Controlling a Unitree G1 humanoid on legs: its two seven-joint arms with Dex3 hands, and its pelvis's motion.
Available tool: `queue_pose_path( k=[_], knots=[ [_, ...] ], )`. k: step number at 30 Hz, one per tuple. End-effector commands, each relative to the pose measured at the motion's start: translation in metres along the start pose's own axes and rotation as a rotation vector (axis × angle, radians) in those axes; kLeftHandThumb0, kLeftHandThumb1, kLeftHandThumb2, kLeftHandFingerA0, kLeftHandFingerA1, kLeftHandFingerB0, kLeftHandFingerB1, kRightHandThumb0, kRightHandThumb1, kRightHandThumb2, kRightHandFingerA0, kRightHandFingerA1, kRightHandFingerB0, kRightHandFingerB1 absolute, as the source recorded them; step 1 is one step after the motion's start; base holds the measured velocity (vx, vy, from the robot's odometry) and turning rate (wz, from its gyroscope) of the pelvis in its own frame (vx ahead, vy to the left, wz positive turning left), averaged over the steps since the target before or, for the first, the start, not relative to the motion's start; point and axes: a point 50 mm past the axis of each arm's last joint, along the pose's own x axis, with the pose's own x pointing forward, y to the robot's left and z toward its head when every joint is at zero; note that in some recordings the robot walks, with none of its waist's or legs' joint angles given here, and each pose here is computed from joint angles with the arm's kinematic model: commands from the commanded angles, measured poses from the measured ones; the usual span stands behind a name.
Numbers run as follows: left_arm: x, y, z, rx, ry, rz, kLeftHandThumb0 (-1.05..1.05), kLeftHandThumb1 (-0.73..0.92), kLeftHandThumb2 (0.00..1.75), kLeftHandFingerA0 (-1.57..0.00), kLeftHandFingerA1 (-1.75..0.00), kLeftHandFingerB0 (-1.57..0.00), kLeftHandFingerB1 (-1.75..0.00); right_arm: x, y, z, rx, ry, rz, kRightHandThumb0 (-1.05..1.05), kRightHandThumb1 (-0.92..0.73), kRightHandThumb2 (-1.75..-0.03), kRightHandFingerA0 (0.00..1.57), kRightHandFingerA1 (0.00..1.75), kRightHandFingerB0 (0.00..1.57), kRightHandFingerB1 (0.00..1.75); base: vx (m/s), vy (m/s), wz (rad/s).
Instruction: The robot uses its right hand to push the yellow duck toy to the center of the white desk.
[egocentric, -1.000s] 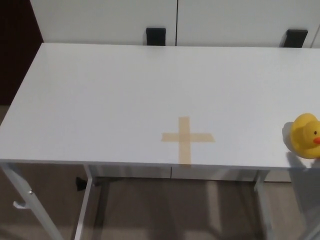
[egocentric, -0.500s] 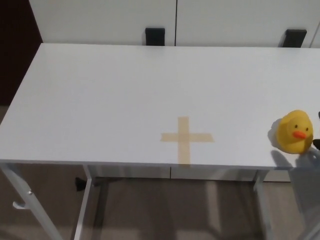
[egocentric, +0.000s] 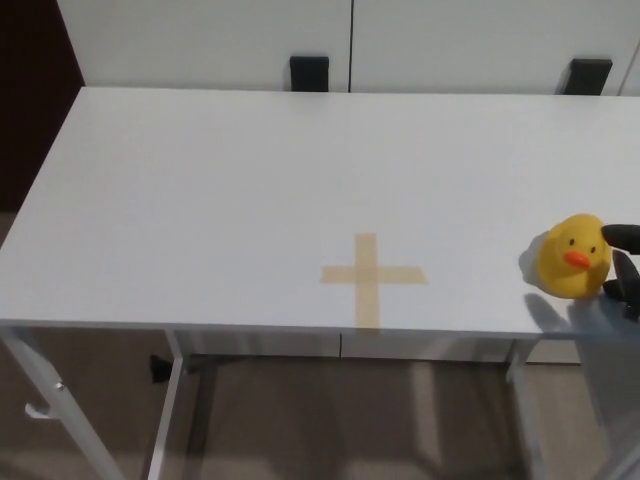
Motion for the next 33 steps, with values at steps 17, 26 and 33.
queue_pose_path(
  k=[17,26,33],
  knots=[
    [0.001,0.0,0.007,0.032,-0.041,-0.011,-0.1,0.58,0.92,-0.89,-0.84,-0.92,-0.89,0.018,0.02,0.054,-0.28,-0.087,0.151,-0.83,-0.92,-0.73,0.54,0.54,0.38,0.4,0.0,0.0,0.0],
    [0.0,-0.001,0.006,0.042,-0.034,-0.014,-0.12,0.58,0.92,-0.89,-0.84,-0.88,-0.87,0.018,0.042,0.056,-0.296,-0.104,0.215,-0.84,-0.92,-0.75,0.52,0.58,0.37,0.43,0.0,0.0,0.0],
    [0.001,-0.002,0.007,0.05,-0.041,-0.017,-0.12,0.51,1.04,-0.88,-0.88,-0.9,-0.91,0.02,0.055,0.07,-0.347,-0.131,0.247,-0.87,-0.92,-0.76,0.5,0.57,0.38,0.43,0.0,0.0,0.0]
  ],
)
